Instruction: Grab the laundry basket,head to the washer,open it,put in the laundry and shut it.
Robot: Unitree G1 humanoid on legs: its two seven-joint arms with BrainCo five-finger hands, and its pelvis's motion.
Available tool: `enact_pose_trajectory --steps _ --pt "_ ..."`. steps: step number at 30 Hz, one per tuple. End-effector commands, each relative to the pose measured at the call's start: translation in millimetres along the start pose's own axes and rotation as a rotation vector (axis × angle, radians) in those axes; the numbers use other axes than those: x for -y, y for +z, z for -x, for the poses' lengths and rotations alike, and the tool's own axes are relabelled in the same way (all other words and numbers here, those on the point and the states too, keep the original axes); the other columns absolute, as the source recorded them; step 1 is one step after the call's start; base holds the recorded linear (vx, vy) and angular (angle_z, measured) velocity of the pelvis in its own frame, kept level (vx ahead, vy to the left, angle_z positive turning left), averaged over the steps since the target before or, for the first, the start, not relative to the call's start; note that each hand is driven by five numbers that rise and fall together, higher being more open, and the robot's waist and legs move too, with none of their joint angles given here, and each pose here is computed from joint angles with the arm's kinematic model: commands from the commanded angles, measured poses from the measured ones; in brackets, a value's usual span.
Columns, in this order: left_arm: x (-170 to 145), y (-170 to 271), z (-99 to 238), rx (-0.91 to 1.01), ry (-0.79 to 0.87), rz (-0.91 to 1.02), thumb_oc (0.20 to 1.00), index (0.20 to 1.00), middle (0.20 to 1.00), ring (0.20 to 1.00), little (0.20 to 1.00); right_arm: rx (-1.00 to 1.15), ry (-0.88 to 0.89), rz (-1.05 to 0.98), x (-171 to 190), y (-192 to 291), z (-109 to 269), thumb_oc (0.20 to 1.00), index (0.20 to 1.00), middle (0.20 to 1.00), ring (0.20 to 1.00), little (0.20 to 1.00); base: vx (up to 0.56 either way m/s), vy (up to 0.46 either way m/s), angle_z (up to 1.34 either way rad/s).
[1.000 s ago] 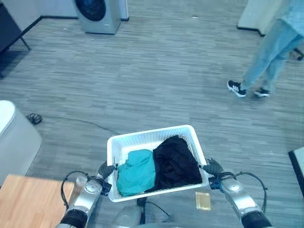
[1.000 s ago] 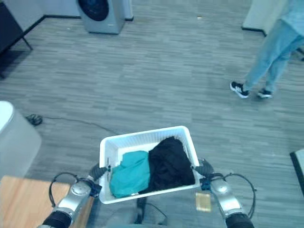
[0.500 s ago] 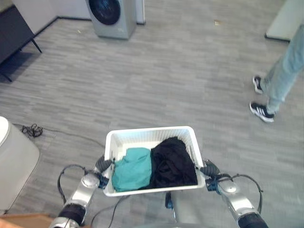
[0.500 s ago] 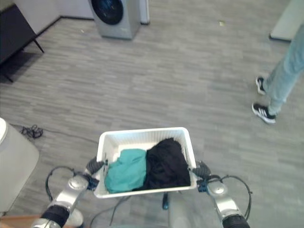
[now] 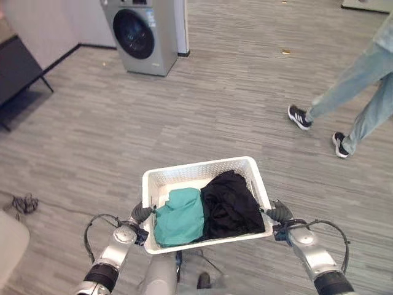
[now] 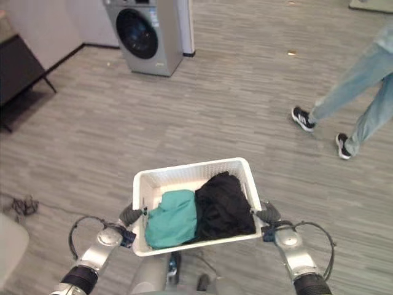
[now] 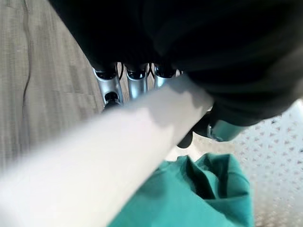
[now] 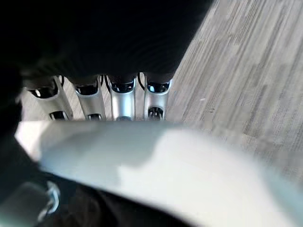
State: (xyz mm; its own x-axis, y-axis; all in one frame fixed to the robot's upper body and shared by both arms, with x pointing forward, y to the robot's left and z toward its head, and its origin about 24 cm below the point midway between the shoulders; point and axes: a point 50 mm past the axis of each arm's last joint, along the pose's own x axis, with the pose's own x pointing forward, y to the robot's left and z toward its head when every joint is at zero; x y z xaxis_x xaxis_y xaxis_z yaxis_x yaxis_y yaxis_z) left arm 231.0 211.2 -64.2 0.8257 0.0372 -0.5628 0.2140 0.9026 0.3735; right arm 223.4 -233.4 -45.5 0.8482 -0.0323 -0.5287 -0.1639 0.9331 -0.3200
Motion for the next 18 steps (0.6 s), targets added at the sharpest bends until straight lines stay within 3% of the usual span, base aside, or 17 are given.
enact_pose_trajectory --steps 1,10,18 --pt "-51.3 35.2 -3.0 0.15 0.162 -0.023 0.2 0.2 0.2 0.2 0.2 0.178 -0.063 0.013 24.5 34.1 2.7 0.2 0.2 0.2 0.2 0.2 0.79 0.153 -0.74" --pt "-61.3 17.5 9.9 0.115 0.18 -0.041 0.2 0.2 0.2 0.2 0.2 0.144 0.031 0.006 3.1 26.6 2.1 0.2 0.2 0.2 0.2 0.2 0.5 0.233 -0.58" --pt "-65.0 25.6 7.0 0.127 0.185 -0.051 0.2 0.2 0.2 0.2 0.2 0.14 0.032 -0.035 1.3 24.1 2.7 0.2 0.2 0.2 0.2 0.2 0.47 0.17 0.64"
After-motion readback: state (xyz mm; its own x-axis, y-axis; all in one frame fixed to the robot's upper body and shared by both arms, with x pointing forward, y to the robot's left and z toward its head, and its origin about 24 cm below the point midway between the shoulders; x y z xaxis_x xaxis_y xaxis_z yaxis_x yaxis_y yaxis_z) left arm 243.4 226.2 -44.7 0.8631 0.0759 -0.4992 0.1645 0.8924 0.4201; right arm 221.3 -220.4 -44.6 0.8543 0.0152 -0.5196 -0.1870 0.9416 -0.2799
